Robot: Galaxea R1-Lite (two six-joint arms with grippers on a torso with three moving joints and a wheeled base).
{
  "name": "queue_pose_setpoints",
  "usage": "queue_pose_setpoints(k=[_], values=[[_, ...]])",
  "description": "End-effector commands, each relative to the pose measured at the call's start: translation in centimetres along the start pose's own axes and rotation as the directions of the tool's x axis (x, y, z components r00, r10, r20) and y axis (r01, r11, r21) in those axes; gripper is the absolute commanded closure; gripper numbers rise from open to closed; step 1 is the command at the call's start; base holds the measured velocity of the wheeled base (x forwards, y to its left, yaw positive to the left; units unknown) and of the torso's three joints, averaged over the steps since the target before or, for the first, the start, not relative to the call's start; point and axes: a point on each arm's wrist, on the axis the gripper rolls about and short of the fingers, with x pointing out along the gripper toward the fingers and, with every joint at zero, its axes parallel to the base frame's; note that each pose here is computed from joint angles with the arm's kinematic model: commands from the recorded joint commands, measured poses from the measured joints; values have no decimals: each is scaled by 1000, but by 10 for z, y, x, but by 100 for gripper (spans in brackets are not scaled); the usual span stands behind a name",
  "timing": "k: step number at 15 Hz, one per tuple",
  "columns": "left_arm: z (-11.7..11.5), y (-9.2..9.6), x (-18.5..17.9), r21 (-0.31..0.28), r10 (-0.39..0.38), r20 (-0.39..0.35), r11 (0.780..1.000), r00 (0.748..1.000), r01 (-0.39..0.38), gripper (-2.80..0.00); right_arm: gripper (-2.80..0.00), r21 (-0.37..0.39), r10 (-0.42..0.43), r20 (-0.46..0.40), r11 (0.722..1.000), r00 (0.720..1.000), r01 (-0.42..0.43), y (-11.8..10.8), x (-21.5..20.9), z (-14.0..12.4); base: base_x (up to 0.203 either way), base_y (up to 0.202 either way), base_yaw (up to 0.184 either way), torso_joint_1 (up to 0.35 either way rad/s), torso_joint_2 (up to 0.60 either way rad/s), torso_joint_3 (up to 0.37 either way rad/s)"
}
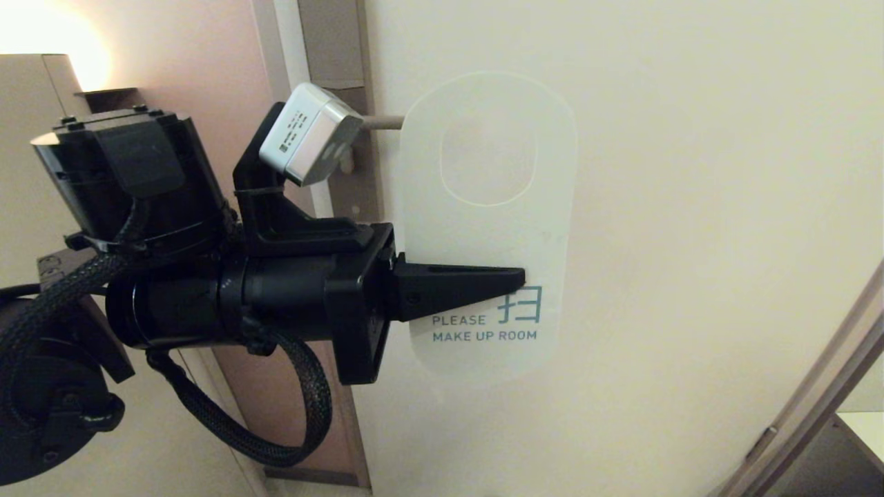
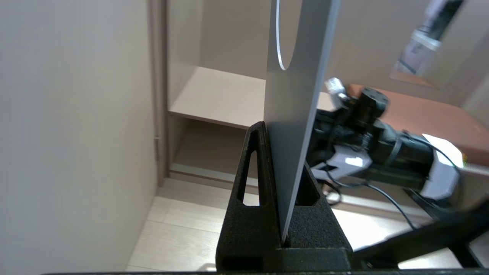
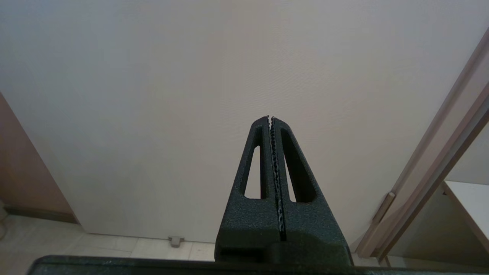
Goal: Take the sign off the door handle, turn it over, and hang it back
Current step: Hand it to the other hand
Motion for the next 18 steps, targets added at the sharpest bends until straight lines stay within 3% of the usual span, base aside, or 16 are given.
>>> queue_pose_setpoints(k=[1, 4, 7, 13, 18], values=[[-2, 2, 2, -4, -15, -6, 1000, 1000, 15, 0, 0, -1, 1, -1, 1000, 1000, -1, 0, 0, 0, 0, 0, 0, 0, 0, 0], [-14, 17, 12, -27, -13, -31, 1000, 999, 12, 0, 0, -1, 0, -1, 1000, 1000, 0, 0, 0, 0, 0, 0, 0, 0, 0, 0], [-25, 39, 27, -8, -19, -11, 1000, 1000, 19, 0, 0, -1, 2, -1, 1000, 1000, -2, 0, 0, 0, 0, 0, 0, 0, 0, 0], [-21, 81, 62, 28, -74, 5, 997, 997, 74, 0, 0, -1, 4, -1, 1000, 1000, -4, 0, 0, 0, 0, 0, 0, 0, 0, 0], [-25, 91, 63, -5, -88, -6, 996, 996, 88, 0, 0, -2, 4, -2, 1000, 1000, -4, 0, 0, 0, 0, 0, 0, 0, 0, 0]])
